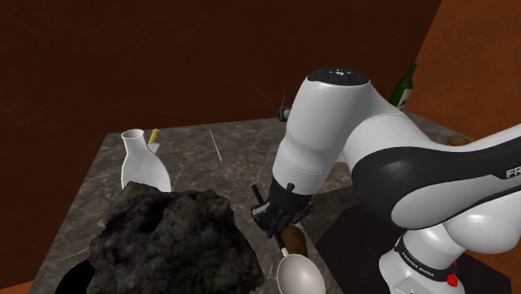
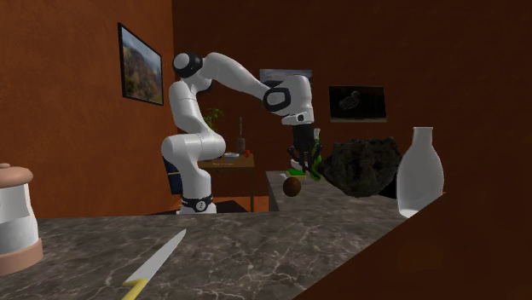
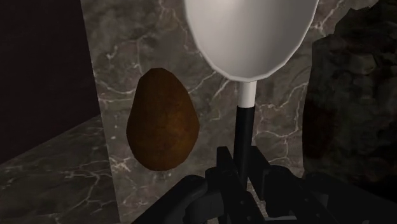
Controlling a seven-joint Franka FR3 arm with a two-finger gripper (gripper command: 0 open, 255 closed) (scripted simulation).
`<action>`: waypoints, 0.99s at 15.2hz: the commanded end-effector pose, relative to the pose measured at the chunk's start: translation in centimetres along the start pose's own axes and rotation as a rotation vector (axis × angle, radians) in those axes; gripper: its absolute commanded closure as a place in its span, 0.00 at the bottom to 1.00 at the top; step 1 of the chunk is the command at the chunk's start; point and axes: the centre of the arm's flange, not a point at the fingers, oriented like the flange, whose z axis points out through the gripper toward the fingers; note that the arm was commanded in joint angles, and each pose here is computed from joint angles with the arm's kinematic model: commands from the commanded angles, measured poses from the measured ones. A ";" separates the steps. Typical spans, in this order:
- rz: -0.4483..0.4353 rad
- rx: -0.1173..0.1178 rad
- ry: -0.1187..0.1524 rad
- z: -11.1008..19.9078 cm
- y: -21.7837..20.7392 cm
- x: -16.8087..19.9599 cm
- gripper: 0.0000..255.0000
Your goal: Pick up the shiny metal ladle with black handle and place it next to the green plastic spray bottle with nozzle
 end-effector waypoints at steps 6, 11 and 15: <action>0.000 0.000 0.000 3.9 0.4 -0.4 1.00; 0.000 0.000 0.000 6.5 0.7 -0.6 1.00; 0.000 0.000 0.000 7.4 0.8 -0.7 1.00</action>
